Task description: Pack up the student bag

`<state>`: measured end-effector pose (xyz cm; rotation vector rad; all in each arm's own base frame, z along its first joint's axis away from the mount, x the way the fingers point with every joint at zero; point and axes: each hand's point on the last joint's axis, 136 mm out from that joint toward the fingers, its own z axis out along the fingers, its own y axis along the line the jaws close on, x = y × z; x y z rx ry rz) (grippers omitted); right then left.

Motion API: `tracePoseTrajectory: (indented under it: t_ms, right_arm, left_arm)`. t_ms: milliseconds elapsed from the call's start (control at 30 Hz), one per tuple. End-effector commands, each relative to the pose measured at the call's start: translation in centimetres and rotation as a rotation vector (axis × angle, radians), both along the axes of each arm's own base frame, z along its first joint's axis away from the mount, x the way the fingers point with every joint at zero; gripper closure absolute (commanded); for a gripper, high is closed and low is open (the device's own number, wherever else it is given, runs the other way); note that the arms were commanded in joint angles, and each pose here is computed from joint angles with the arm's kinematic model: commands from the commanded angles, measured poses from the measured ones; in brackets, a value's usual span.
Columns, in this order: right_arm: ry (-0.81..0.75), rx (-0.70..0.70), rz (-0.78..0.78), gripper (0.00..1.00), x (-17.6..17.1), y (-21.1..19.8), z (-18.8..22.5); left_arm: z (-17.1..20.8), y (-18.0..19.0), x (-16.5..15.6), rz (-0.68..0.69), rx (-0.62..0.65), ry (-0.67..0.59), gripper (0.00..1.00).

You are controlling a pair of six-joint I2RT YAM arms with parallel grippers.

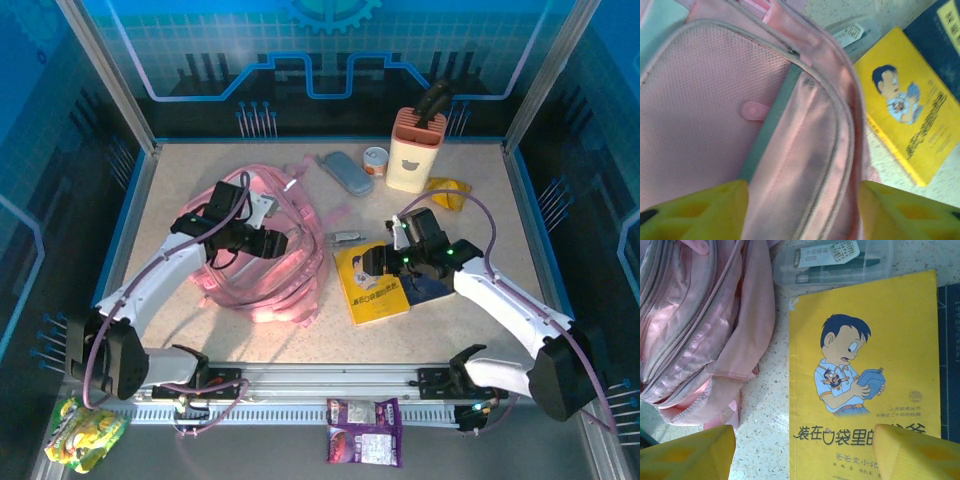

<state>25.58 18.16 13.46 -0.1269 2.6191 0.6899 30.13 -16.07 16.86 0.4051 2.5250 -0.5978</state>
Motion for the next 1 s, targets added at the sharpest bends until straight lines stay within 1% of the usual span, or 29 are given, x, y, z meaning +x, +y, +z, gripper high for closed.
tracePoseTrajectory:
  t_ms: [0, 100, 167, 267, 333, 400, 500, 633, 700, 800, 833, 900, 967]
  right_arm:
    - [0.088, 0.000, -0.009, 0.27, -1.1, -0.8, -1.3]
    - [0.122, -0.003, -0.024, 0.26, -1.5, -1.5, -1.8]
    - [0.157, 0.005, -0.036, 0.26, -1.9, -1.7, -2.2]
    - [0.201, 0.003, -0.049, 0.25, -2.4, -2.2, -2.8]
    - [0.220, 0.004, -0.056, 0.25, -2.8, -2.4, -3.3]
    - [0.248, 0.005, -0.075, 0.24, -3.1, -2.9, -3.8]
    - [0.271, -0.003, -0.094, 0.23, -3.4, -3.5, -4.4]
    - [0.311, -0.032, -0.116, 0.23, -3.7, -4.1, -5.4]
    - [0.328, -0.041, -0.117, 0.23, -3.7, -4.2, -5.6]
    - [0.346, -0.074, -0.134, 0.22, -3.8, -4.7, -6.3]
    - [0.354, -0.100, -0.146, 0.22, -3.8, -5.1, -6.6]
    - [0.356, -0.117, -0.152, 0.21, -3.6, -5.3, -7.1]
    - [0.365, -0.130, -0.161, 0.21, -3.4, -5.5, -7.8]
  left_arm:
    - [4.6, -2.2, -0.2, 0.062, -0.144, -0.079, 0.33]
    - [6.3, -5.6, -1.2, 0.069, -0.300, -0.081, 0.29]
    - [6.2, -7.6, -1.5, 0.107, -0.334, -0.057, 0.29]
    - [4.5, -9.7, -2.0, 0.179, -0.278, 0.018, 0.28]
    - [3.3, -11.6, -2.3, 0.208, -0.293, 0.080, 0.28]
    - [2.5, -14.3, -3.0, 0.188, -0.331, 0.112, 0.29]
    - [0.4, -16.1, -3.5, 0.240, -0.301, 0.159, 0.28]
    - [-2.7, -17.7, -3.8, 0.281, -0.272, 0.242, 0.30]
    - [-3.5, -18.8, -3.9, 0.267, -0.266, 0.251, 0.31]
    - [-5.0, -18.7, -3.7, 0.316, -0.207, 0.245, 0.32]
    - [-5.6, -18.6, -3.7, 0.341, -0.197, 0.253, 0.34]
    - [-6.4, -19.1, -3.5, 0.349, -0.211, 0.264, 0.35]
    - [-7.8, -18.5, -3.5, 0.389, -0.180, 0.274, 0.38]
